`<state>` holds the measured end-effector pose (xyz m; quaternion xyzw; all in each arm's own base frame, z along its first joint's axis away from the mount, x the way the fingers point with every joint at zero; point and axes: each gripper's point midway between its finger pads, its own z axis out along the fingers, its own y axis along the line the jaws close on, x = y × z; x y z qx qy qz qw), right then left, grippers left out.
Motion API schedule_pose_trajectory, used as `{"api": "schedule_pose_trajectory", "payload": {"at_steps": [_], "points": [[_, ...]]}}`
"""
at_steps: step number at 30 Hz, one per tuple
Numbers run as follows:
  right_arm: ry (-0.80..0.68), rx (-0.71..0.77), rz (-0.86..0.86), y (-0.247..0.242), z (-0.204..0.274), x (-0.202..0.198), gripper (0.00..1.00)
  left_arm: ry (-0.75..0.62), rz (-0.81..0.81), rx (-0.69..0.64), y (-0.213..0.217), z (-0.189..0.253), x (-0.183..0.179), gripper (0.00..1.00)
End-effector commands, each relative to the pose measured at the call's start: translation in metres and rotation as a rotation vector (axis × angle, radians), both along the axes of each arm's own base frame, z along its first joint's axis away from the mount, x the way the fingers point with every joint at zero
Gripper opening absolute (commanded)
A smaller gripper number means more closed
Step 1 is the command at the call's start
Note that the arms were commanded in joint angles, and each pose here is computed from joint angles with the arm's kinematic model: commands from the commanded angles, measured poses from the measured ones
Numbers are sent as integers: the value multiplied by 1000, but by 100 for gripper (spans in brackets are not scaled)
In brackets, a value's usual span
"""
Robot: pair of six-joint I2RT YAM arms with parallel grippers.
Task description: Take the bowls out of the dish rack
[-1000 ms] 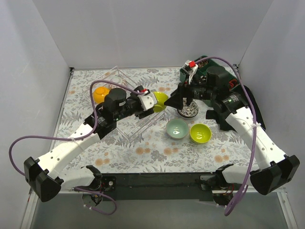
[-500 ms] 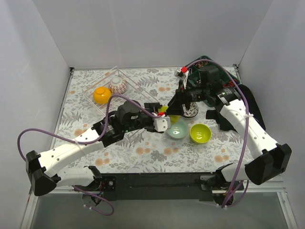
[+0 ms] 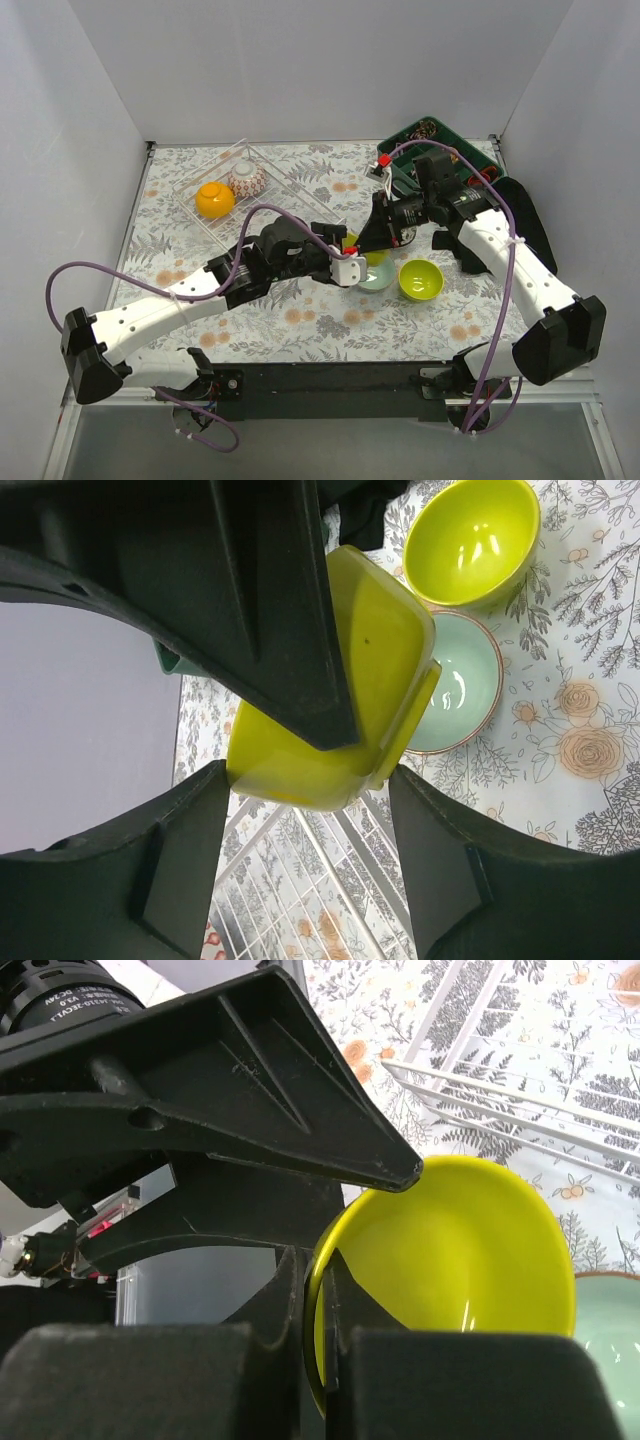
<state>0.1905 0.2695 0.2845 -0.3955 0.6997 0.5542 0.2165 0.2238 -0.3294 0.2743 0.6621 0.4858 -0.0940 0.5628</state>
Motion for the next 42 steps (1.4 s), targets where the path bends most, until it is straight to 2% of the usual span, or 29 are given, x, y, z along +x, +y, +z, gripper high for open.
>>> {"api": "schedule_pose_trajectory", "payload": {"at_steps": [1, 2, 3, 5, 6, 8, 10, 11, 14, 17, 21, 24, 31, 37, 42], "points": [[-28, 21, 52, -2, 6, -17, 1, -28, 73, -65, 2, 16, 15, 52], [-54, -6, 21, -3, 2, -12, 1, -27, 86, -74, 2, 17, 17, 55], [-78, -17, 2, -5, 2, -10, 1, -20, 96, -72, 3, 13, 18, 64], [-120, -86, -77, -11, -8, 3, 1, -17, 147, -105, 6, 14, 24, 75], [-152, -111, -114, -15, -10, 7, 1, -10, 168, -107, 8, 6, 26, 87], [-198, -221, -228, -28, -28, 25, 1, 4, 204, -147, 9, 4, 30, 98], [-239, -282, -312, -40, -33, 33, 1, 37, 240, -166, 10, -1, 33, 98], [-260, -353, -384, -52, -46, 43, 1, 94, 265, -207, 9, -2, 33, 98], [-343, -425, -534, -77, -57, 53, 1, 213, 326, -300, 13, -4, 41, 98], [-403, -451, -626, -93, -64, 59, 1, 303, 420, -373, 26, -6, 57, 98], [-404, -520, -699, -112, -102, 56, 1, 448, 598, -513, 50, -7, 83, 98], [-445, -532, -772, -124, -111, 62, 1, 476, 724, -552, 71, -11, 98, 98], [-421, -568, -843, -135, -147, 63, 1, 558, 951, -638, 108, -22, 116, 98], [-404, -547, -898, -137, -158, 65, 10, 583, 1052, -668, 128, -28, 122, 98], [-347, -542, -908, -135, -166, 60, 29, 589, 1099, -676, 139, -32, 125, 98]]}}
